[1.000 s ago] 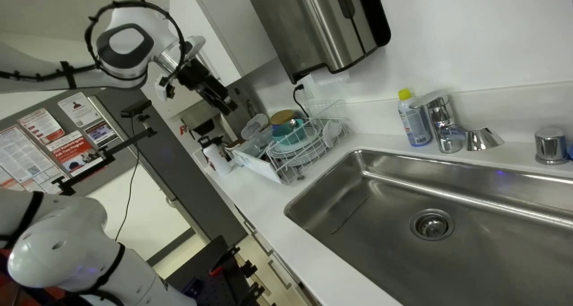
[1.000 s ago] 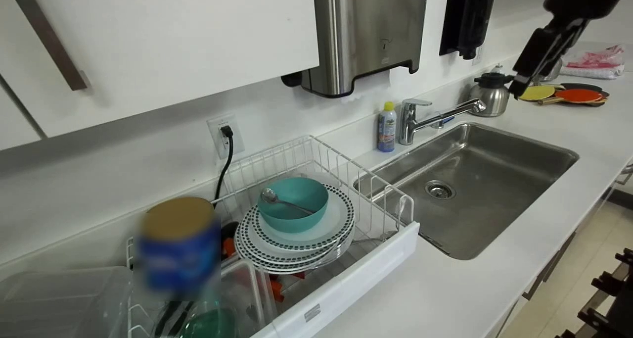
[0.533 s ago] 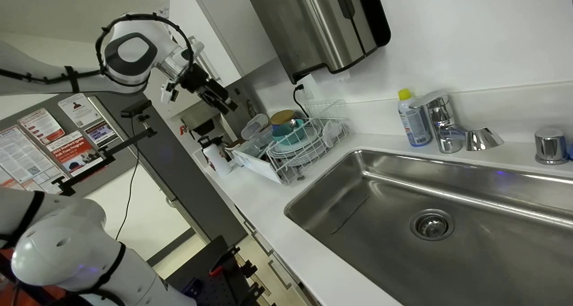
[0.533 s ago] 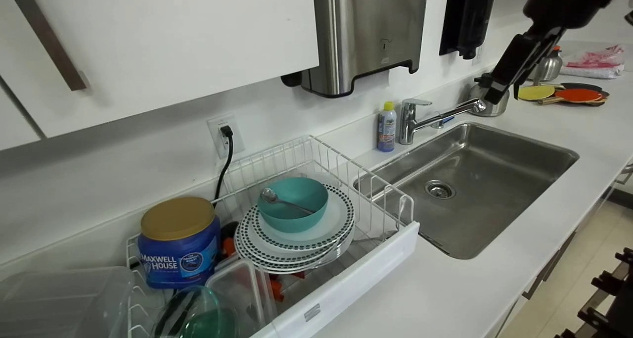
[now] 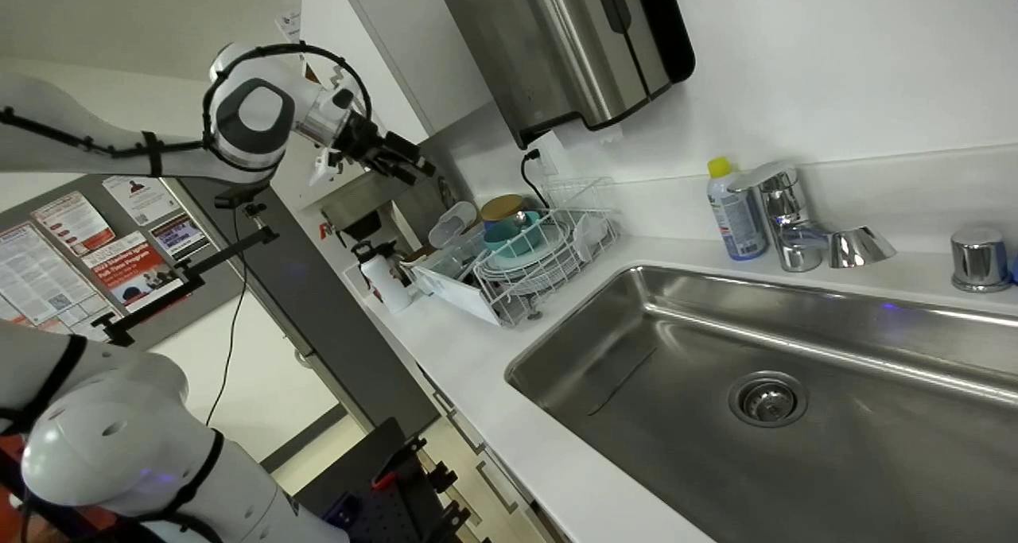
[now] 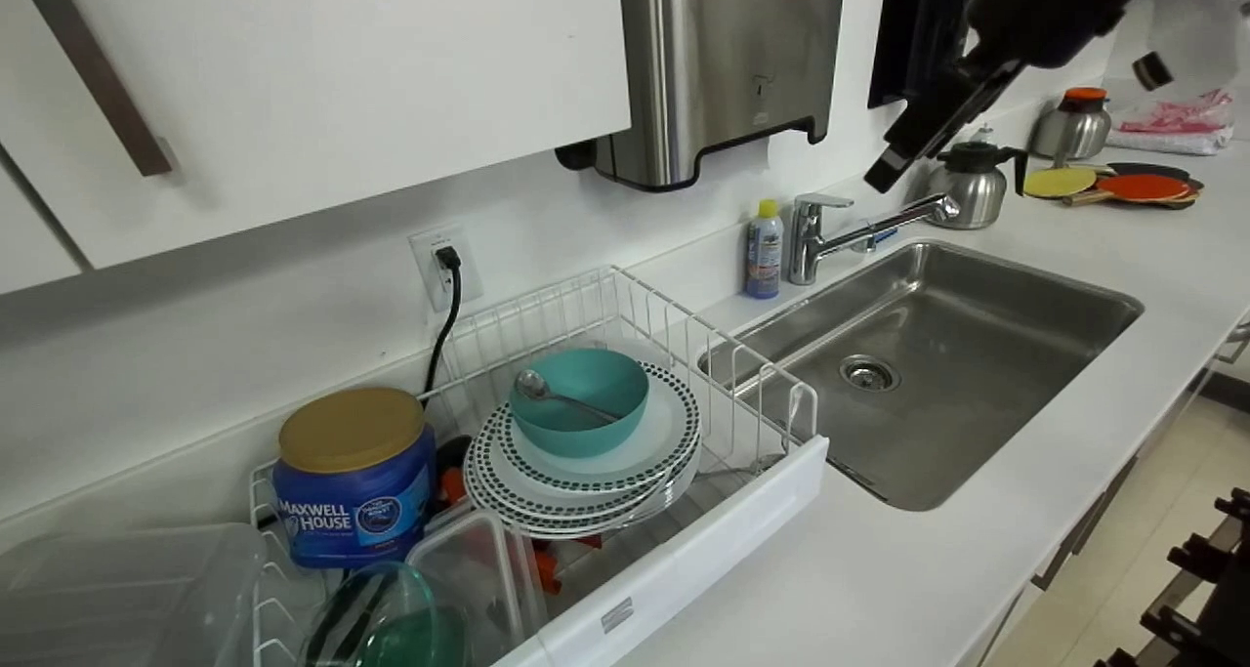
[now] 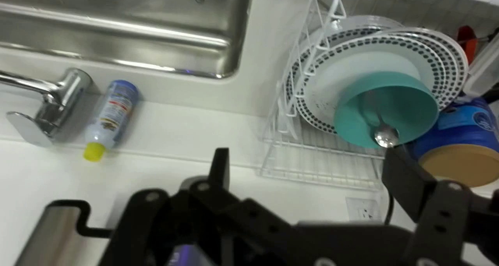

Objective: Pick up the silver spoon from the light blue bowl and put it in the sink.

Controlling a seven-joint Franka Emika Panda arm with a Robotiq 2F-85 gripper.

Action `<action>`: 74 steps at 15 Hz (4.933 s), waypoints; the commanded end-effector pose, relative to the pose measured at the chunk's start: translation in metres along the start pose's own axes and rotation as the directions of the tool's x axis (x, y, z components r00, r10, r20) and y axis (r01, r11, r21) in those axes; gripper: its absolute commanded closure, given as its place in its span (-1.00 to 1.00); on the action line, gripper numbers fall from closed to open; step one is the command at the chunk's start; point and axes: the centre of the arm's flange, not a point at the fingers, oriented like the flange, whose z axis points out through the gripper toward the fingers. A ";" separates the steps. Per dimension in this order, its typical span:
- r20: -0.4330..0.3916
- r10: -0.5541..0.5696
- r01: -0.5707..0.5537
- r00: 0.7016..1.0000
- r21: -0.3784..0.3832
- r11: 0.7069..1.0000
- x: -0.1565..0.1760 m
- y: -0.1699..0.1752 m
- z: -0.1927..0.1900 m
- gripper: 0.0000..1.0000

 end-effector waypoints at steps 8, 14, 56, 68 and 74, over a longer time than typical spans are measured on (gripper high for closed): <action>-0.272 -0.143 0.202 0.952 0.202 0.958 0.016 -0.107 0.100 -1.00; -0.241 -0.164 0.217 0.957 0.212 0.953 0.009 -0.104 0.123 -1.00; -0.218 -0.321 0.356 0.922 0.144 0.923 0.082 -0.192 0.306 -1.00; -0.081 -0.350 0.360 0.933 0.193 0.913 0.105 -0.180 0.334 -0.69; -0.037 -0.361 0.361 0.932 0.195 0.912 0.108 -0.182 0.353 -0.55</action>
